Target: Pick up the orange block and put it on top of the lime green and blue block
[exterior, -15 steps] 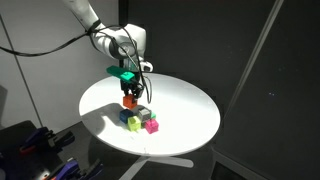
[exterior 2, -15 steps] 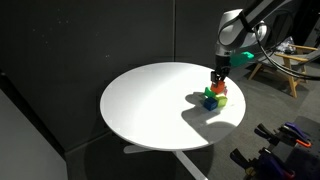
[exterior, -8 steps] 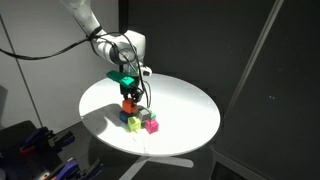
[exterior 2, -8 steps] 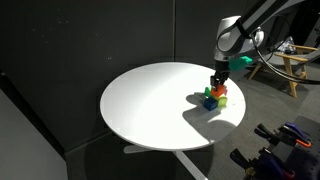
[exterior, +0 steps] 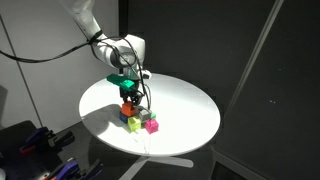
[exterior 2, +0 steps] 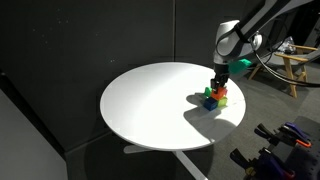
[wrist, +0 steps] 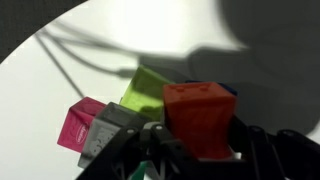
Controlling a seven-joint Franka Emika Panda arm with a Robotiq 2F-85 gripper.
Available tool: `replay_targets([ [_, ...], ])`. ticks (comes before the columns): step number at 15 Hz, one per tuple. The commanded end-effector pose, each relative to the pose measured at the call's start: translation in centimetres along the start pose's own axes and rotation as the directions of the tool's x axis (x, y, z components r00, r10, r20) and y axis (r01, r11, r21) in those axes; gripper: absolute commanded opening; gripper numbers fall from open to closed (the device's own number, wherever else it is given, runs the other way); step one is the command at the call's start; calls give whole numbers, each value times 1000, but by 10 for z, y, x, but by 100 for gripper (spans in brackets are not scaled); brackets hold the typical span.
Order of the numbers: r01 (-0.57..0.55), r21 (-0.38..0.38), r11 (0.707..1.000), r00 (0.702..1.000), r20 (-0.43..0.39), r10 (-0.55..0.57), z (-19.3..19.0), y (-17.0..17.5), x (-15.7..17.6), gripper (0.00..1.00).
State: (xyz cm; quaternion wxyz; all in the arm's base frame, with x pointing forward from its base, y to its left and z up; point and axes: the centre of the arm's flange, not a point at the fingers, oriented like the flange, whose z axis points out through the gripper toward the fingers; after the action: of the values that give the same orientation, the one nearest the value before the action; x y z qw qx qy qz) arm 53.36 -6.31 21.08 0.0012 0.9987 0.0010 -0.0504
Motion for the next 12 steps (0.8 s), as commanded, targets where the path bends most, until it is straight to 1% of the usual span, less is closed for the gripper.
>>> replay_targets([
  [1,10,-18,1000,1000,-12,-10,2,2,5,27],
  [12,11,-11,1000,1000,-12,-11,9,3,8,27],
])
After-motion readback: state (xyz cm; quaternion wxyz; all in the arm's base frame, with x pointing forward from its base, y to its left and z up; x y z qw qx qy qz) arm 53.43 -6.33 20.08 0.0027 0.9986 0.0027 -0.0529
